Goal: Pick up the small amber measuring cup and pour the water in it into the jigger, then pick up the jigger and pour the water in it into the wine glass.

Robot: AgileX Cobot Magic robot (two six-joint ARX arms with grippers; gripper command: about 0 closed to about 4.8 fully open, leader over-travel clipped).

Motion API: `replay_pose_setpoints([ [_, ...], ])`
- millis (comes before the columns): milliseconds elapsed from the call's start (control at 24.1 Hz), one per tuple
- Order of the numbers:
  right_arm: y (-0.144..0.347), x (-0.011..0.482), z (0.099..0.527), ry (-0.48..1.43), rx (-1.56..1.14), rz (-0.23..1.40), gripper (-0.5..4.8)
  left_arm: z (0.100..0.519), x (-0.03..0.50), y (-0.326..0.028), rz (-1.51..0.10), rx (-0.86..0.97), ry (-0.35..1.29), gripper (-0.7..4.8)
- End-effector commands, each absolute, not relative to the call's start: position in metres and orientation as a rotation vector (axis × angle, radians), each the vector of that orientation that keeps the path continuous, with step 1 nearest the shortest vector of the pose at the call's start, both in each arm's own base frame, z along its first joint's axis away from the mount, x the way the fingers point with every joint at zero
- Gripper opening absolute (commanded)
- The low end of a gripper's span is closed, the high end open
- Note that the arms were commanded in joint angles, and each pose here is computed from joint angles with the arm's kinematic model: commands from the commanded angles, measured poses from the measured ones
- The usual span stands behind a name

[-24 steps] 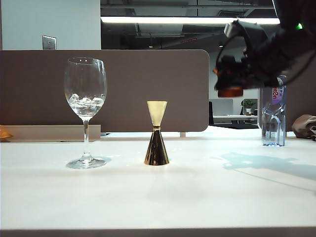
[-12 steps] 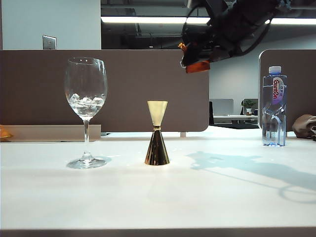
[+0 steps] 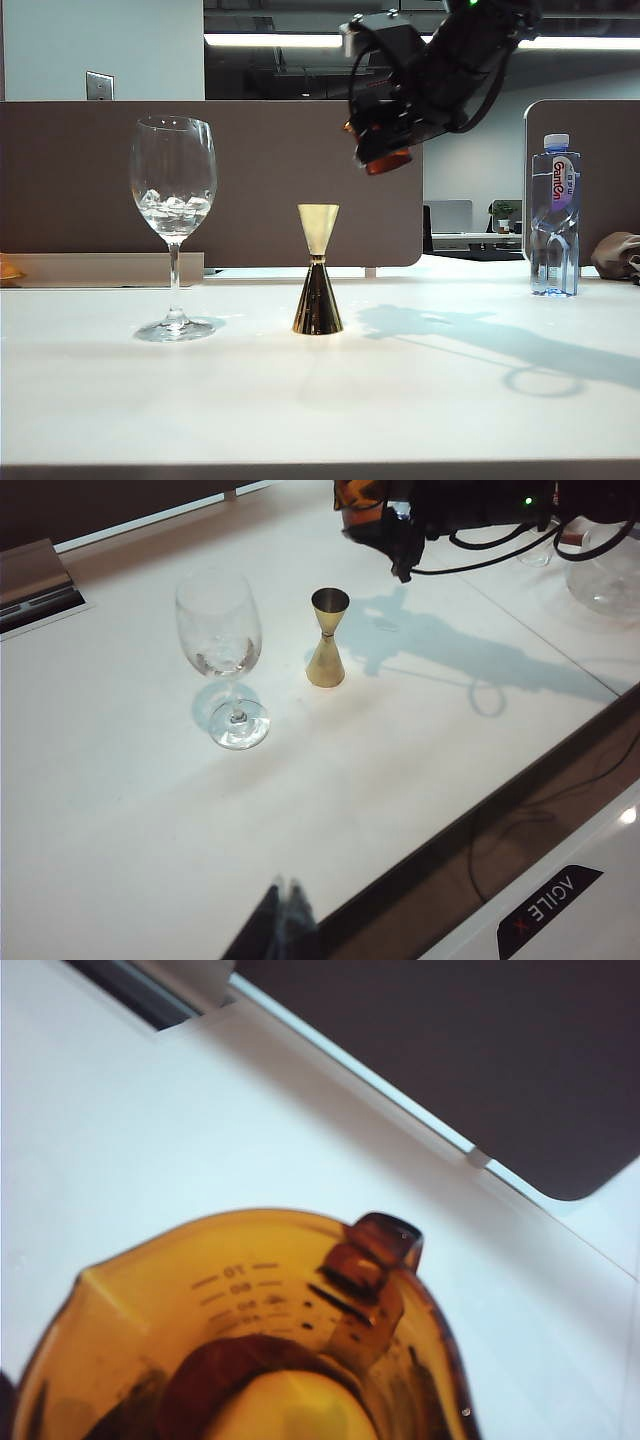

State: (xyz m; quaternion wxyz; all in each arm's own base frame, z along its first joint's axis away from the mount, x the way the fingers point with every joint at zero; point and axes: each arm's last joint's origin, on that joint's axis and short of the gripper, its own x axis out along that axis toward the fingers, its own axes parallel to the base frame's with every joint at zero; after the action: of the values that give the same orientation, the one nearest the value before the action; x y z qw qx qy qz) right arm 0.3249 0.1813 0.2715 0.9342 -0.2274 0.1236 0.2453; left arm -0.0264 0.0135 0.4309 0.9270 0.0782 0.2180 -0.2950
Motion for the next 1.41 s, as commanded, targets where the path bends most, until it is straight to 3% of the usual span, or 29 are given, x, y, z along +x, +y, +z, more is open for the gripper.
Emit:
replay_pose_setpoints([
  [41,0.184,0.326,0.272,0.235,-0.492,0.502,0.53,0.431,-0.027,0.014,-0.601,0.157,0.448,-0.02],
  [747,0.193,0.314,0.259,0.329,-0.724,0.56,0.54,0.431,-0.027,0.014,-0.6,0.157,0.448,-0.02],
  [1411,0.21,0.303,0.26,0.243,-0.952,0.602,0.53,0.431,-0.027,0.014,-0.601,0.157,0.448,-0.02],
])
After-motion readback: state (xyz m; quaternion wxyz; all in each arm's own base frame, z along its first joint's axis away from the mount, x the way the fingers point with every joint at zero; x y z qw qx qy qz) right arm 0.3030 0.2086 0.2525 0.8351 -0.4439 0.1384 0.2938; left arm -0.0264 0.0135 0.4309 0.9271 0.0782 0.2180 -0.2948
